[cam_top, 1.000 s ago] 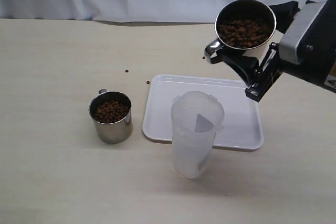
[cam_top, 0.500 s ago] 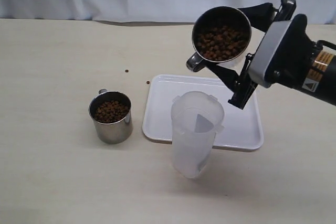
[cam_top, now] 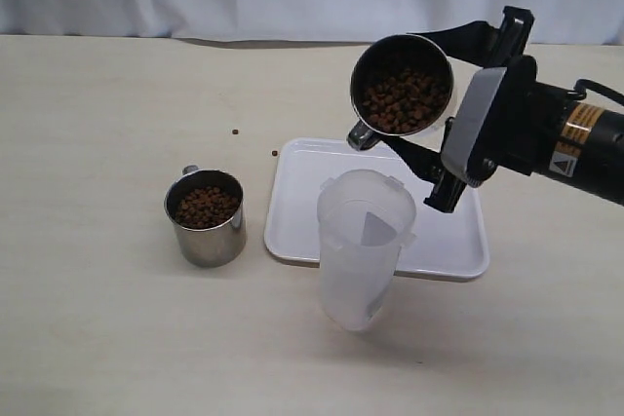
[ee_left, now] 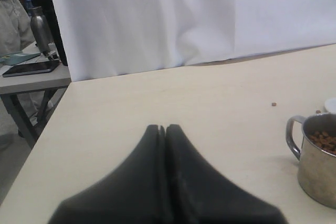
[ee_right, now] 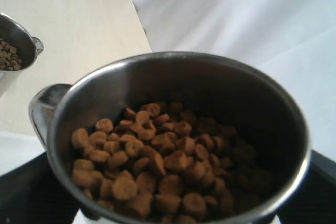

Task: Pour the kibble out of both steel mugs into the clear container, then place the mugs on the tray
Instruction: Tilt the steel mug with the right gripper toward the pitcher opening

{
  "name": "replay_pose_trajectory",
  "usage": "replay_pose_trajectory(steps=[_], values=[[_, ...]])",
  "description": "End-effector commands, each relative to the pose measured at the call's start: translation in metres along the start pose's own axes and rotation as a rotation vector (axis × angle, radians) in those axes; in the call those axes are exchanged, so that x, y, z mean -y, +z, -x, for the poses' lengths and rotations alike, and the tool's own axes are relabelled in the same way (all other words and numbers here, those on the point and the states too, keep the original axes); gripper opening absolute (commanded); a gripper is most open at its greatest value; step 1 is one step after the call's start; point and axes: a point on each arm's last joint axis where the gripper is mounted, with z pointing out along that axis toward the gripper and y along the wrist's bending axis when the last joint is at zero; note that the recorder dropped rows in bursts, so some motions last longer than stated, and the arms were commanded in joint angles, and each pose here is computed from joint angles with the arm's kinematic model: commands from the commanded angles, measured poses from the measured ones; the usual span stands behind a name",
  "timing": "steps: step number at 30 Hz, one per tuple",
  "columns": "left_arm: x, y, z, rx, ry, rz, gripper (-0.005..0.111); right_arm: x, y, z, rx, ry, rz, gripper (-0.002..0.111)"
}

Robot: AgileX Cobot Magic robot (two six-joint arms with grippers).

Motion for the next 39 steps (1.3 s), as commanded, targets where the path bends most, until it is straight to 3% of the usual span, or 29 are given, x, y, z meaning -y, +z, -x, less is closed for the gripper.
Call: replay_pose_trajectory(steps=[1, 10, 24, 39], values=[[0.001, 0.000, 0.000, 0.007, -0.009, -0.008, 0.000, 0.003, 0.001, 0.005, 0.042, -0.026, -0.011, 0.005], [0.001, 0.000, 0.000, 0.013, -0.007, -0.007, 0.000, -0.003, 0.000, 0.009, 0.084, -0.145, 0.039, 0.005], [0.001, 0.000, 0.000, 0.013, -0.007, -0.007, 0.000, 0.006, -0.015, 0.026, 0.116, -0.151, -0.010, 0.005], [0.001, 0.000, 0.000, 0.006, -0.009, -0.009, 0.000, 0.004, -0.019, 0.028, 0.112, -0.280, -0.018, 0.005]])
